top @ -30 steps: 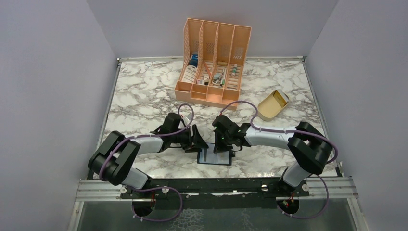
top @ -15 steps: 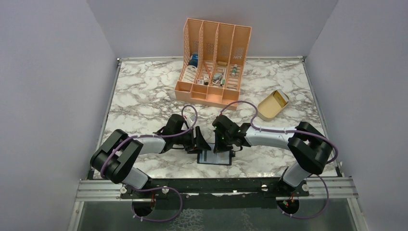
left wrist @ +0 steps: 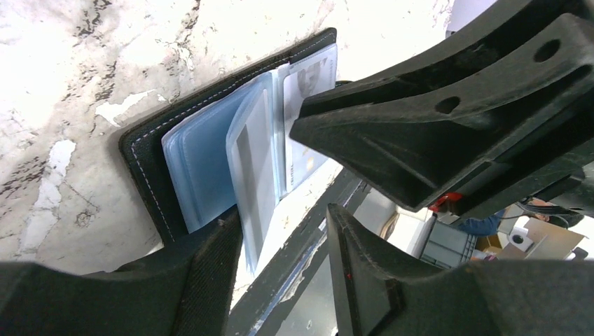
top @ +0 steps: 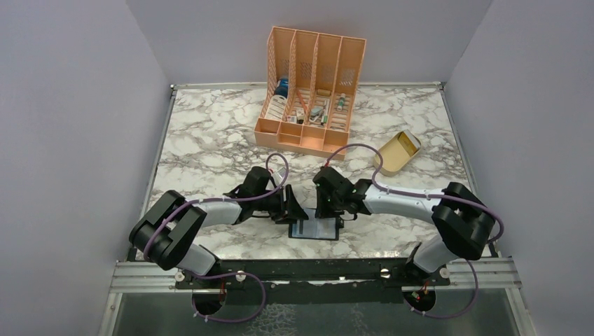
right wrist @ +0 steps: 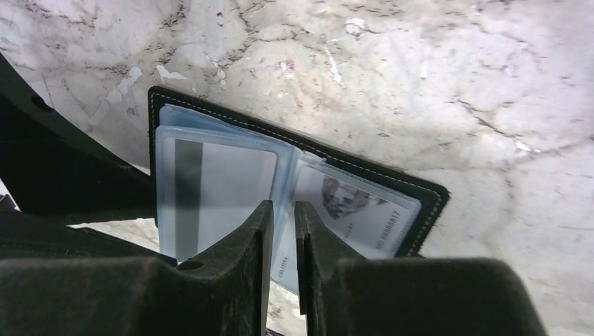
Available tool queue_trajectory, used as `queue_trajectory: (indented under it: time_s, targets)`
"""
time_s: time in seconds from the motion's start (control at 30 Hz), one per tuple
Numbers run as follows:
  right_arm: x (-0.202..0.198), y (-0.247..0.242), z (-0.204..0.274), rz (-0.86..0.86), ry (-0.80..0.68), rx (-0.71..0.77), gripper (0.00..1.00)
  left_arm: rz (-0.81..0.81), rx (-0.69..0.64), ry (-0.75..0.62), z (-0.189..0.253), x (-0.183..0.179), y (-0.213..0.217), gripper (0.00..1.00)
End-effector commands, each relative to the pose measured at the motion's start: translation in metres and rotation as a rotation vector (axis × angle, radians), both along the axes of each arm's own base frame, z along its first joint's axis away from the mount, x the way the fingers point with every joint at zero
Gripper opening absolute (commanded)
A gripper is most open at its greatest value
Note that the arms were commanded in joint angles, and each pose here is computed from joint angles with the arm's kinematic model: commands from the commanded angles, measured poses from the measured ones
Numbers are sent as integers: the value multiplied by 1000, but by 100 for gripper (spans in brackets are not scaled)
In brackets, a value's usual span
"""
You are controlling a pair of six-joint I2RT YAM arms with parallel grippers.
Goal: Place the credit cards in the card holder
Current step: Turn over the card slot in the card holder.
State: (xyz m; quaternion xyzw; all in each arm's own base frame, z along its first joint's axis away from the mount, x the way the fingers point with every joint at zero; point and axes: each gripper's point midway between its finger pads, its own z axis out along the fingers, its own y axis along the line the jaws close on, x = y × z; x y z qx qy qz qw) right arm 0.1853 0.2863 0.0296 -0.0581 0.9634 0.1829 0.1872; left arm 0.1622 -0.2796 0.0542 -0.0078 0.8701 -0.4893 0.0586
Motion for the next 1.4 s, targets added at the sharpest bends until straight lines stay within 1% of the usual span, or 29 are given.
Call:
queue_trajectory:
  time_s: [0.0, 0.17, 0.3, 0.53, 0.7, 0.87, 0.93, 0.97, 1.03, 1.1, 1.3, 1.37]
  targets:
    - [11, -16, 13, -44, -86, -53, 20, 5, -25, -52, 14, 8, -8, 48]
    - [20, -26, 30, -78, -157, -67, 23, -10, -32, -61, 18, 7, -13, 47]
    - [32, -43, 45, -121, -208, -93, 25, -23, -38, -67, 22, 6, -19, 46]
    - [56, -73, 90, -196, -347, -97, 31, -46, -49, -83, 29, 3, -29, 46]
    - [61, -86, 115, -213, -414, -84, 32, -67, -45, -84, 29, -1, -38, 46]
    - [57, -86, 123, -207, -426, -54, 32, -75, -33, -81, 26, -3, -44, 44]
    - [56, -85, 123, -200, -422, -43, 32, -76, -29, -78, 24, -3, -45, 41]
    - [55, -84, 123, -197, -418, -39, 32, -75, -26, -77, 23, -3, -44, 39]
    - [54, -82, 122, -192, -413, -30, 32, -66, -14, -81, 20, -2, -43, 29]
    - [53, -80, 121, -187, -408, -19, 32, -58, 0, -77, 14, -2, -41, 25]
    - [51, -76, 118, -178, -392, -6, 32, -58, 14, -82, 9, -4, -39, 25]
    - [51, -76, 118, -178, -391, 0, 32, -56, 15, -88, 10, -4, -39, 28]
